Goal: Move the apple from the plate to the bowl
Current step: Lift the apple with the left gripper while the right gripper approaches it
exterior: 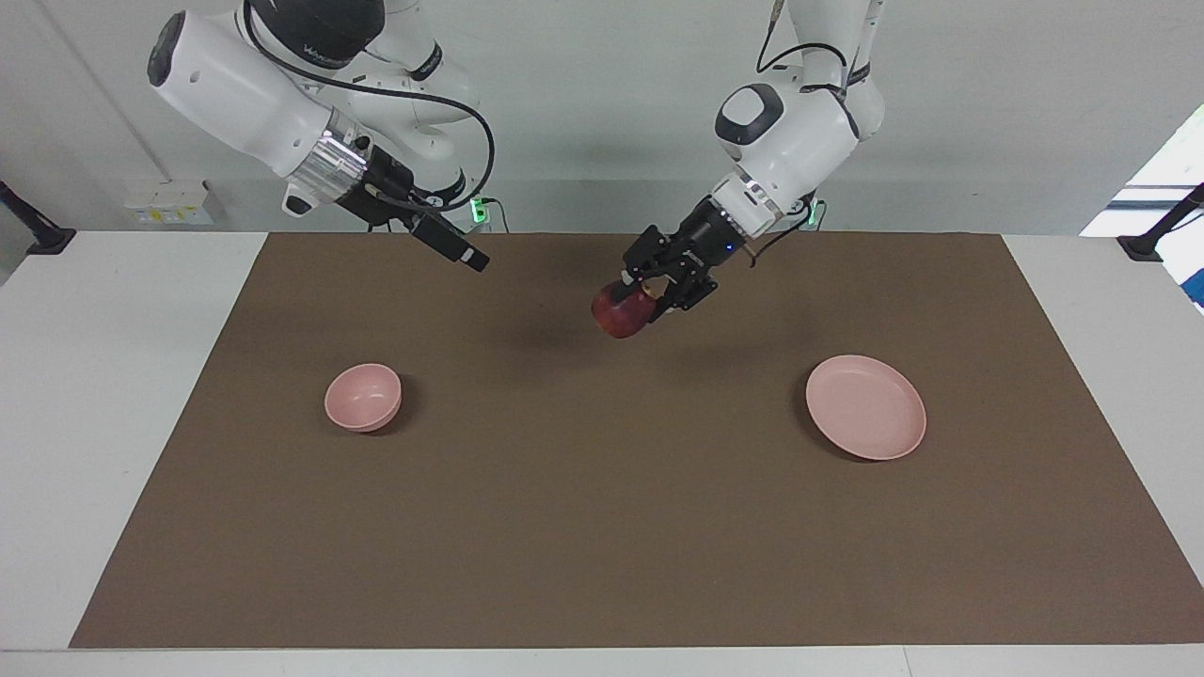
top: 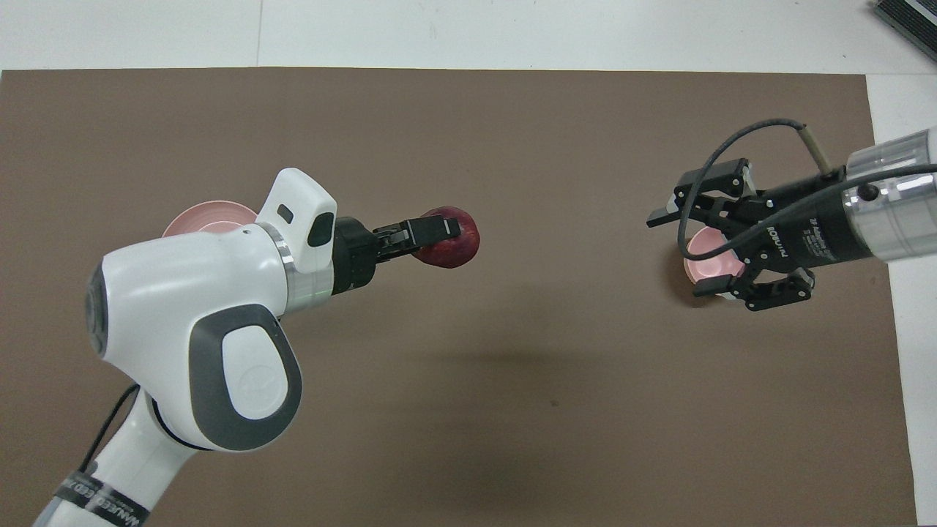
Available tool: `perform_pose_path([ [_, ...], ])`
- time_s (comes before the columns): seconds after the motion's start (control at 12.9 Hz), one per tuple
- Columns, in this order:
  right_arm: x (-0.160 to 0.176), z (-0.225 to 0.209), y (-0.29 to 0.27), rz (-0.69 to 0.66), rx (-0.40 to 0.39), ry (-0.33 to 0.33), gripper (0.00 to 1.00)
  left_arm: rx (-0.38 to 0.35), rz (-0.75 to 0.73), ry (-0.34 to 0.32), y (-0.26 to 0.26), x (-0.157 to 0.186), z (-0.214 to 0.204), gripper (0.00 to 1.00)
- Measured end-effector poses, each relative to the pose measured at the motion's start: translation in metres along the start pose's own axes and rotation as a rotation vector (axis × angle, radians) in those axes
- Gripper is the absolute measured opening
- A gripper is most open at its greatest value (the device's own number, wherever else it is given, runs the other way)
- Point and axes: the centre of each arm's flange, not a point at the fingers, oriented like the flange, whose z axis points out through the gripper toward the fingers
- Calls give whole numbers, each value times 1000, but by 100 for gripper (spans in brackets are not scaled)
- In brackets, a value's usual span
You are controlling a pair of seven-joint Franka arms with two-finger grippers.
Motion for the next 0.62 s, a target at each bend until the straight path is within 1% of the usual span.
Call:
perform_pose_path([
  [0.15,7,16,-7,71,20,-50,100,-28,-19,63,11,-12,3,73],
  [0.31,14,34,-11,109,12,-93,100,-51,-42,131,19,-19,3,73],
  [0.39,17,43,-12,117,4,-104,100,-64,-54,160,24,-24,2,73],
  [0.46,17,50,-12,120,-5,-113,100,-75,-58,179,29,-29,2,73],
  [0.62,12,67,-14,119,-19,-135,100,-87,-61,191,36,-32,0,73],
])
